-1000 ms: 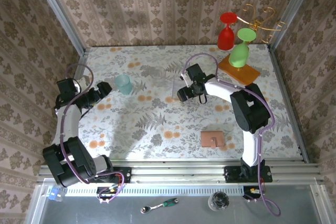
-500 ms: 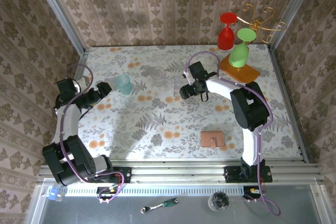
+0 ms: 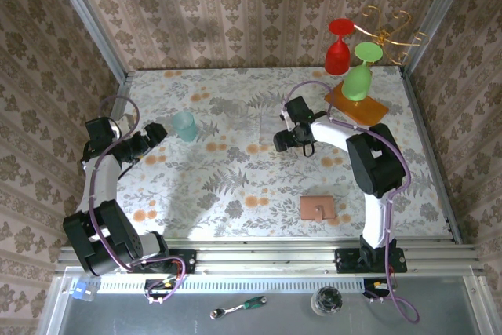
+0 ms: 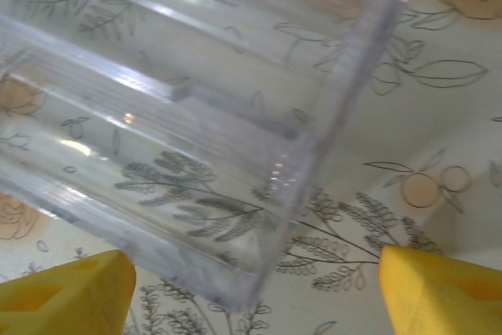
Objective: Take the credit cards out of the card holder
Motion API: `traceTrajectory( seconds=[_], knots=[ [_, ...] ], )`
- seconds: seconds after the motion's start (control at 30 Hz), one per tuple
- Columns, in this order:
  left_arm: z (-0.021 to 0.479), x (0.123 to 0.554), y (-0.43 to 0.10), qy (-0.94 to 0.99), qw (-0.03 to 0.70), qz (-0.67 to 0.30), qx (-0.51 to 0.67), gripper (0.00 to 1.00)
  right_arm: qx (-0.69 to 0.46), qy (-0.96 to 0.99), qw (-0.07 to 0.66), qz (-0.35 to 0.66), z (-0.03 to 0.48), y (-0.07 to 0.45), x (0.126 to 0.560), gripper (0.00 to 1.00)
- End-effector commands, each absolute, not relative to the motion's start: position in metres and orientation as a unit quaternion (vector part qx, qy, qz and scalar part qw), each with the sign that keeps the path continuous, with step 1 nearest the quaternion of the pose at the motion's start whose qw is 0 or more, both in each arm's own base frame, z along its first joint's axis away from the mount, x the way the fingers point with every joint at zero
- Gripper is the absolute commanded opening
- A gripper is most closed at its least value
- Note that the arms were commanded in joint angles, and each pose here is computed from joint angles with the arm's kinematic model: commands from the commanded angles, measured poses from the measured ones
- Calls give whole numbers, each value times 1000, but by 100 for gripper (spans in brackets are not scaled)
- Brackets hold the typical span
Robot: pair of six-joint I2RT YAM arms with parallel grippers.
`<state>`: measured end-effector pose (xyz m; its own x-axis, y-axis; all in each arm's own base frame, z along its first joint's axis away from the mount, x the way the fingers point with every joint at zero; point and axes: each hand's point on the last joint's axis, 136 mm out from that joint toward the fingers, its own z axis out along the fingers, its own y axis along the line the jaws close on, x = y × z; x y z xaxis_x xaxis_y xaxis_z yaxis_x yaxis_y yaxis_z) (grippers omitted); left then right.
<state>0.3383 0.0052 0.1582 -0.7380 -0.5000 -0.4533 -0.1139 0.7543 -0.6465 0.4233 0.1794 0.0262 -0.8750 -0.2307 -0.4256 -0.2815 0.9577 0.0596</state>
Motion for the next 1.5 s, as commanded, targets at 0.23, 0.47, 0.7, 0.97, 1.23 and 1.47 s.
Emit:
traceTrajectory(
  seconds=[0.23, 0.47, 0.7, 0.97, 1.23, 1.47],
  knots=[
    [168, 342, 7, 876, 324, -312, -174, 100, -83, 965, 242, 58, 42, 168, 434, 80],
    [166, 342, 7, 877, 322, -311, -175, 100, -76, 965, 243, 64, 53, 168, 427, 80],
    [166, 341, 5, 874, 322, -319, -176, 100, -66, 966, 234, 81, 72, 172, 387, 80],
    [168, 341, -3, 870, 321, -333, -170, 100, -62, 974, 208, 68, 94, 168, 312, 80],
    [171, 344, -9, 867, 325, -341, -164, 100, -9, 981, 172, 86, 109, 160, 225, 76],
    [172, 344, -12, 867, 327, -340, -160, 100, 51, 984, 120, 122, 85, 150, 156, 75]
  ],
)
